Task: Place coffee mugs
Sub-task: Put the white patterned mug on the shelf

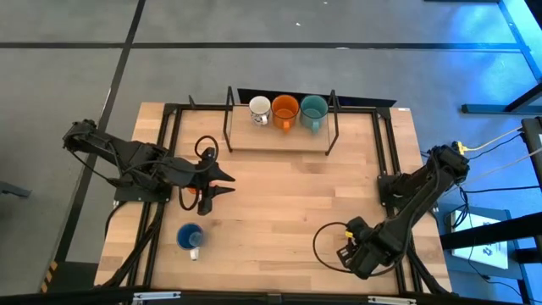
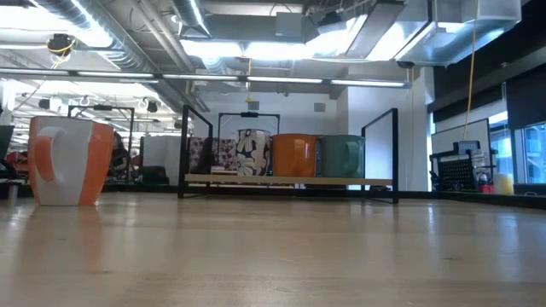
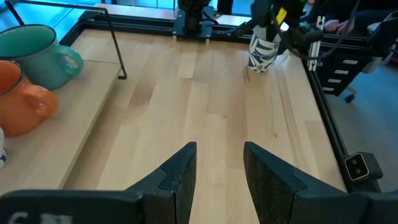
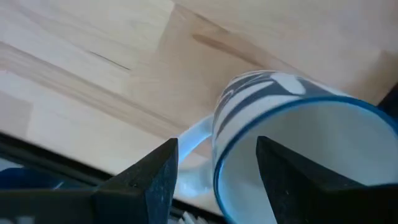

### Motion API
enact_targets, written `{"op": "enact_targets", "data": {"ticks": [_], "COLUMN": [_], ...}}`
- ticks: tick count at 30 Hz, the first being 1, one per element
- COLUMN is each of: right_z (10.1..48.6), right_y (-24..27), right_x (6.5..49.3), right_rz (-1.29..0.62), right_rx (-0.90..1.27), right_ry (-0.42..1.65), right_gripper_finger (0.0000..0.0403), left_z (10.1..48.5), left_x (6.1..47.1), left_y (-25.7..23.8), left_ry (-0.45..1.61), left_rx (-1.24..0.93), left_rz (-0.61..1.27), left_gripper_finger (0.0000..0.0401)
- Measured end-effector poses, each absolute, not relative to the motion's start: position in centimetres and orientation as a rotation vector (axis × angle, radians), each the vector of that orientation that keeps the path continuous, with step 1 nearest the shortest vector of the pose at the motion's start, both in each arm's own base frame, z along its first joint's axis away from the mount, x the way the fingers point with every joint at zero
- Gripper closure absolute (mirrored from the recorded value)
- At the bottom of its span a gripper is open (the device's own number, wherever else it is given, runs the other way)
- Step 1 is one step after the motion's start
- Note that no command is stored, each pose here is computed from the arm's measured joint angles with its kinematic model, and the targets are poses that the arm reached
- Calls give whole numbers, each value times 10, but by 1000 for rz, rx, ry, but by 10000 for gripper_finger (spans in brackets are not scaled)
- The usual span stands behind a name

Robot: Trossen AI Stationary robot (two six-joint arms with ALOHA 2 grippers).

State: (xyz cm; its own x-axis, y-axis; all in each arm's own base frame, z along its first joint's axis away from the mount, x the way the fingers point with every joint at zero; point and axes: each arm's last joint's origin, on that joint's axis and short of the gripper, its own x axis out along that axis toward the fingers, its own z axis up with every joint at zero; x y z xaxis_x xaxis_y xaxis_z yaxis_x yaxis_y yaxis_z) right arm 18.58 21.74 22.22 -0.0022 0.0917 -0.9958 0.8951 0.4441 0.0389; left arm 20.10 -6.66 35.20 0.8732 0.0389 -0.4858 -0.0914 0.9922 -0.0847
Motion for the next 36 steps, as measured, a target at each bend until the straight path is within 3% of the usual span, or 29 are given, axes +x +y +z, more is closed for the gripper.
{"op": "enact_targets", "data": {"ticks": [6,17,27,36], "right_z": [210,207,249,309], "right_y": [214,212,206,138], "right_x": [184,183,216,265], "right_rz": [-798,-729,-461,-424], "right_rx": [910,821,671,478], "right_ry": [1421,1450,1393,1289], "right_gripper_finger": [233,390,393,395], "left_z": [352,352,351,351], "left_x": [201,201,201,201], "left_y": [-67,-67,-67,-66], "left_ry": [505,508,510,513], "left_rx": [-106,-102,-101,-100], "left_rz": [68,68,68,69], "left_gripper_finger": [273,273,274,274]}}
